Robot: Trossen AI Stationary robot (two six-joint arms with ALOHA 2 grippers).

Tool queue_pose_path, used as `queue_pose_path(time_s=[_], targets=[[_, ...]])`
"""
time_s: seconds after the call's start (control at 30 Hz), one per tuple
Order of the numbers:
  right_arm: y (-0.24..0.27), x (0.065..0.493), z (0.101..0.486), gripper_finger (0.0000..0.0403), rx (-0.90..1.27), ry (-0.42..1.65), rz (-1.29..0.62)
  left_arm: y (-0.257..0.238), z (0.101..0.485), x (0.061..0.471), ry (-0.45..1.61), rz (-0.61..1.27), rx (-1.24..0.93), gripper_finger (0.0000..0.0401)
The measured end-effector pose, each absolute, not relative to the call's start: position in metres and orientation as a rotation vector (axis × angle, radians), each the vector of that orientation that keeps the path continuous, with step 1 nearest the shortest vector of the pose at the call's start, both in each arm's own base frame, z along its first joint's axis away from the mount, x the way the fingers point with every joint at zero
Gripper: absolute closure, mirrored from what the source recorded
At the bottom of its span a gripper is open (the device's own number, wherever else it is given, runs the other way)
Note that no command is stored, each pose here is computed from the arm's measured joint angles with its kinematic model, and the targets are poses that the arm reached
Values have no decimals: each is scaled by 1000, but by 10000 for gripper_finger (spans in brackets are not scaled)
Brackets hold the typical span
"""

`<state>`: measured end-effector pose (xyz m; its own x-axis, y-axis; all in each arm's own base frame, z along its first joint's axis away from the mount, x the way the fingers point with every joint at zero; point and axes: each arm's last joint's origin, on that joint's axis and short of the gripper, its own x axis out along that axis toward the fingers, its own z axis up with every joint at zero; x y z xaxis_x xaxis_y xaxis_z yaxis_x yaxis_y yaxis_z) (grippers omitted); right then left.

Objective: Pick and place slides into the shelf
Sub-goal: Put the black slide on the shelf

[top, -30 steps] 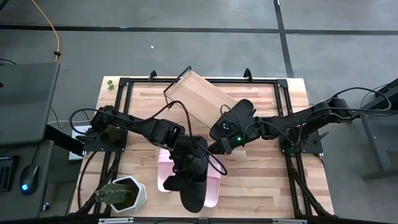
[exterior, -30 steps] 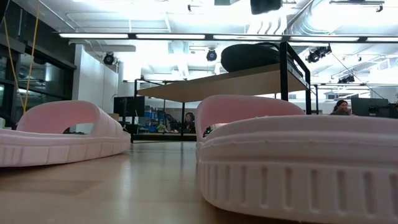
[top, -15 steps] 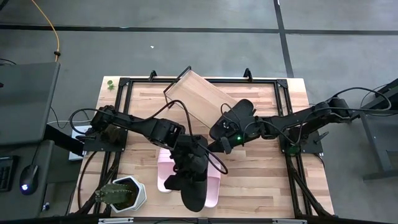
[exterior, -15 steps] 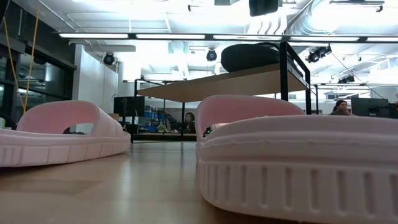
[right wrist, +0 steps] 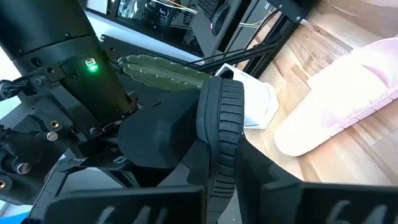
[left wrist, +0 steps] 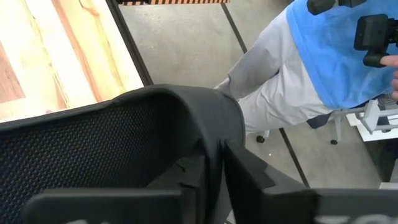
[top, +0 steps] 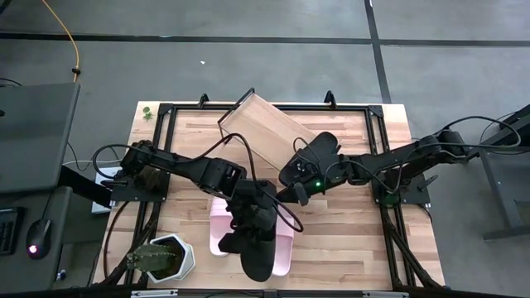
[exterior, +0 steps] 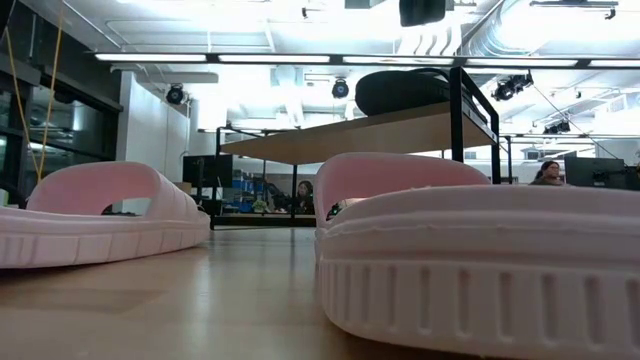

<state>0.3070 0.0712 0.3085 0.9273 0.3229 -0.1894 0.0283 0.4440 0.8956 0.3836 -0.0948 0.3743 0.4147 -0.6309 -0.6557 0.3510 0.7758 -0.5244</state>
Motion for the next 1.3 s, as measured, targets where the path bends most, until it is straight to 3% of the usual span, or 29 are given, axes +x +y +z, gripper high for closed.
queue_pose_path(time_s=[0.3, 0.5, 0.63, 1.0, 1.3], targets=[[71, 307, 306, 389, 1096, 383, 181, -94, 375, 383, 969, -618, -347, 228], [69, 307, 305, 389, 1097, 391, 176, -94, 374, 383, 973, -593, -347, 178], [63, 306, 307, 389, 1096, 386, 162, -93, 383, 378, 962, -592, -343, 173], [26, 287, 330, 394, 1059, 282, 79, -79, 456, 345, 828, -386, -179, 198], [-2, 277, 342, 396, 1034, 180, 11, -74, 469, 335, 757, -281, -184, 196]])
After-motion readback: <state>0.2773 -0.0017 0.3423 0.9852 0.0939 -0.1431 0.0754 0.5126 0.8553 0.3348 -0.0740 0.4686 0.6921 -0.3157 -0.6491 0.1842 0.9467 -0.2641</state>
